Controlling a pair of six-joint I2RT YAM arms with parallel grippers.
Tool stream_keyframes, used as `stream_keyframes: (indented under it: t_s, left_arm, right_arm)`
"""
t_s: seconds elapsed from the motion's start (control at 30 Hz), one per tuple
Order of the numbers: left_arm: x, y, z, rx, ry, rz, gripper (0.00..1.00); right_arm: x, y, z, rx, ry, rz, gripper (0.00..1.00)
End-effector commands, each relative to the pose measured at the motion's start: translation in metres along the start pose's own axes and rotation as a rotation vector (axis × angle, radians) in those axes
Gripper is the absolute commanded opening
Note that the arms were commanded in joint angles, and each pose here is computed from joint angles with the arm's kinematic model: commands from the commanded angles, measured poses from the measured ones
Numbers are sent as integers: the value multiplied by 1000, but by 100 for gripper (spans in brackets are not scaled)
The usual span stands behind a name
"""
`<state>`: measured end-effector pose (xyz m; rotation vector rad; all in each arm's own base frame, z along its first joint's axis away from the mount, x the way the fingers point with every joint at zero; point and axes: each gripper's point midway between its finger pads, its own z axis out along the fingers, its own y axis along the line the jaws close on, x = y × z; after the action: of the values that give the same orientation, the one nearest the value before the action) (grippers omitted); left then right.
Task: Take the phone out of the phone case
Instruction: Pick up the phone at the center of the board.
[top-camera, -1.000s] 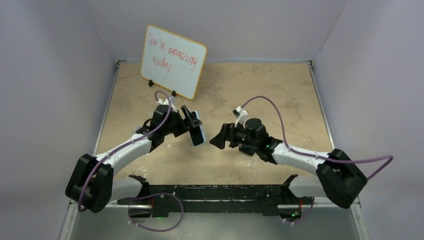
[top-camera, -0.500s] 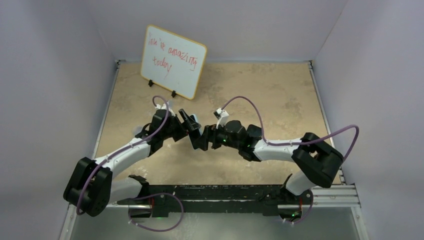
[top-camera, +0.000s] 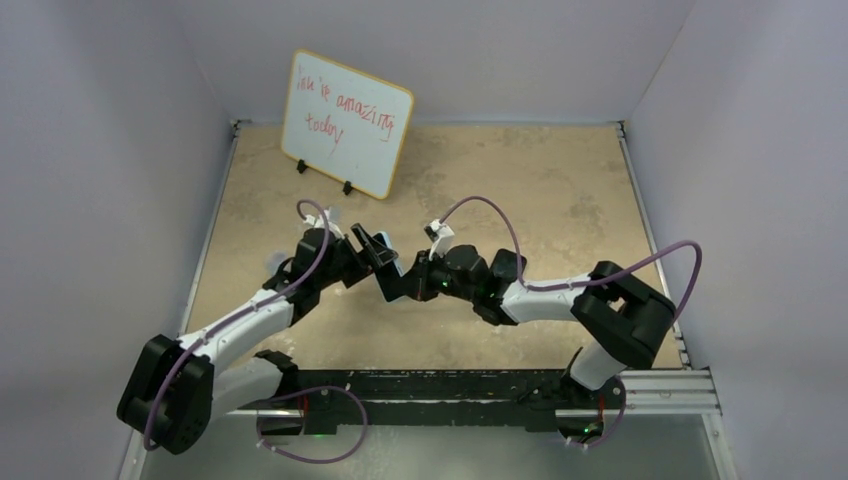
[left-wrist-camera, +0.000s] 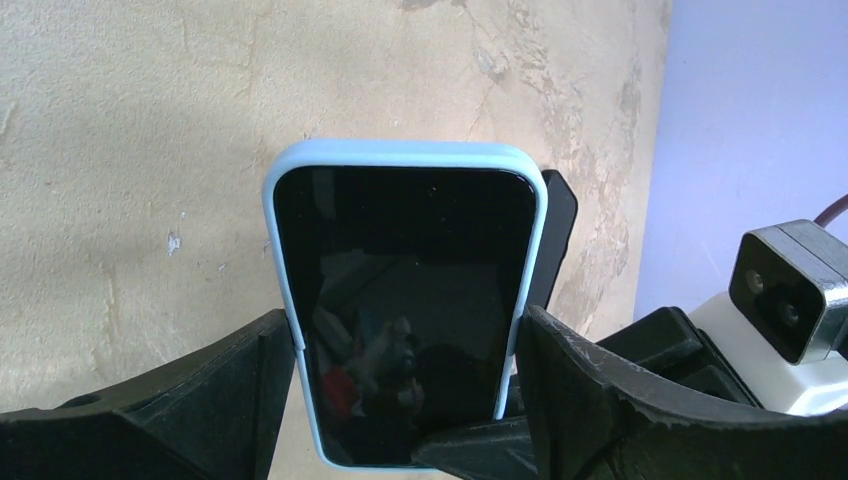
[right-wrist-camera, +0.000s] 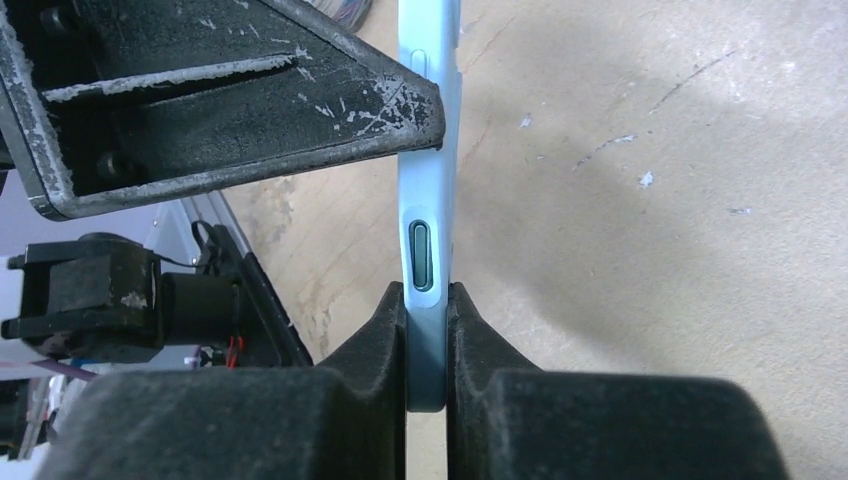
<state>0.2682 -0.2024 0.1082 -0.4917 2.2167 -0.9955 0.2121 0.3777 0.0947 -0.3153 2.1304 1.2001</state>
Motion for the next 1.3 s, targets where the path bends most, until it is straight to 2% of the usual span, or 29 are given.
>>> stream_keyframes:
  t_s: [0.0, 0.2, 0.23, 0.27, 0.47, 0.53, 0.77, 1.03, 1.27]
  left_arm:
    - [-16, -32, -13, 136, -76, 76, 49]
    - [-27, -44, -45, 181, -158, 179, 75]
    - [-28, -47, -51, 205, -176, 196, 77]
    - [-28, -61, -70, 305, -220, 233, 81]
    - [-14, -68, -99, 530, -299, 216, 87]
    - [-9, -73, -104, 599, -300, 199, 88]
    - [7, -76, -97, 677, -207, 121, 87]
    - [18, -67, -85, 681, -154, 71, 82]
    - [17, -71, -82, 683, -141, 73, 74]
  right_arm:
    - [-15, 23, -4, -88, -59, 33, 1]
    - [-23, 34, -19, -134, -91, 34, 0]
    - [-25, 35, -22, -144, -103, 40, 0]
    - [-30, 36, -29, -169, -128, 62, 0]
    - [-45, 47, -49, -329, -177, 132, 0]
    - [-49, 55, -58, -406, -196, 154, 0]
    - [-62, 73, -83, -616, -239, 225, 0]
    - [-64, 84, -87, -701, -213, 243, 0]
    - [-69, 94, -94, -741, -210, 236, 0]
